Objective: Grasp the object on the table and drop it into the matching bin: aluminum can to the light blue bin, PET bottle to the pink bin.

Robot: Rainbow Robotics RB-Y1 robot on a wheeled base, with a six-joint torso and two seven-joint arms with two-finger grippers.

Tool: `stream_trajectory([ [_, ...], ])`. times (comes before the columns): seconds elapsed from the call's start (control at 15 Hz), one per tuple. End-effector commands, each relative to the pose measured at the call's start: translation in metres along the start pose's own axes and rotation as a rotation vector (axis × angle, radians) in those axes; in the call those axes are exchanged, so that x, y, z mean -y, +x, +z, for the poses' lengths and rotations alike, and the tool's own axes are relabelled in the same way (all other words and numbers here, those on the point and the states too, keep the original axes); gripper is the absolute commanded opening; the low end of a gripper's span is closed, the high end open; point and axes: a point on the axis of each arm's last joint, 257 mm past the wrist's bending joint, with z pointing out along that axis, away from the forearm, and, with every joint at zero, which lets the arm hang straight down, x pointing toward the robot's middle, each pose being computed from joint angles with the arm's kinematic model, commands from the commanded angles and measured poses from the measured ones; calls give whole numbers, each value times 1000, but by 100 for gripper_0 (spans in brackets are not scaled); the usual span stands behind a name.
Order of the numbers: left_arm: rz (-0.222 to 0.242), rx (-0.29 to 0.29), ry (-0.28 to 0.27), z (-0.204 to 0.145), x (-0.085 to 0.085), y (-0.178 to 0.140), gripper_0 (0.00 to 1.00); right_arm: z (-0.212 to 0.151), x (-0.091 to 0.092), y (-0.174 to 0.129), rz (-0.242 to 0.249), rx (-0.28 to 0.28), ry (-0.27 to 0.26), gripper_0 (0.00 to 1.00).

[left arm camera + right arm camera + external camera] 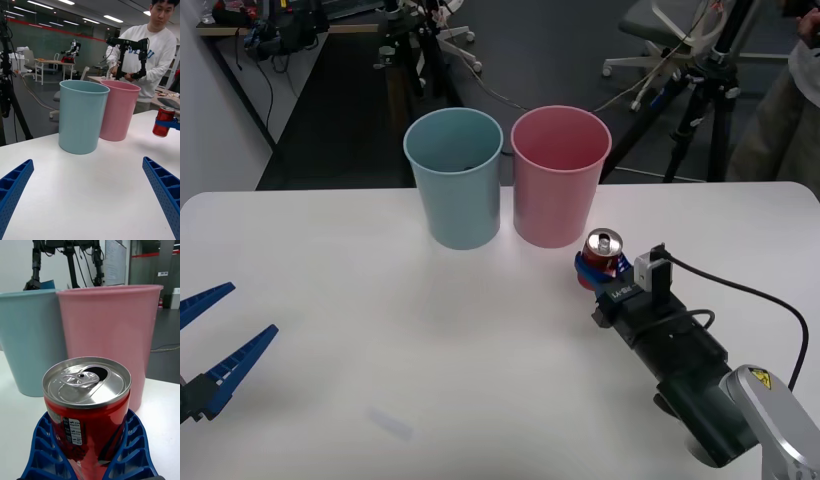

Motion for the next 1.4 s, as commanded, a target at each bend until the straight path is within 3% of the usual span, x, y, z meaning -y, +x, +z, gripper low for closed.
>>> stream_trajectory([
  [0.07,0,0,0,0,0,0,100,-6,-30,-40,10,57,-66,0],
  [0.33,0,0,0,0,0,0,100,-10,-60,-92,34,118,-114,0],
  [0.67,0,0,0,0,0,0,100,-1,-83,-148,43,192,-158,0],
  [1.0,0,0,0,0,0,0,100,39,-102,-201,61,274,-210,0],
  [1.4,0,0,0,0,0,0,100,100,-105,-235,72,330,-192,0],
])
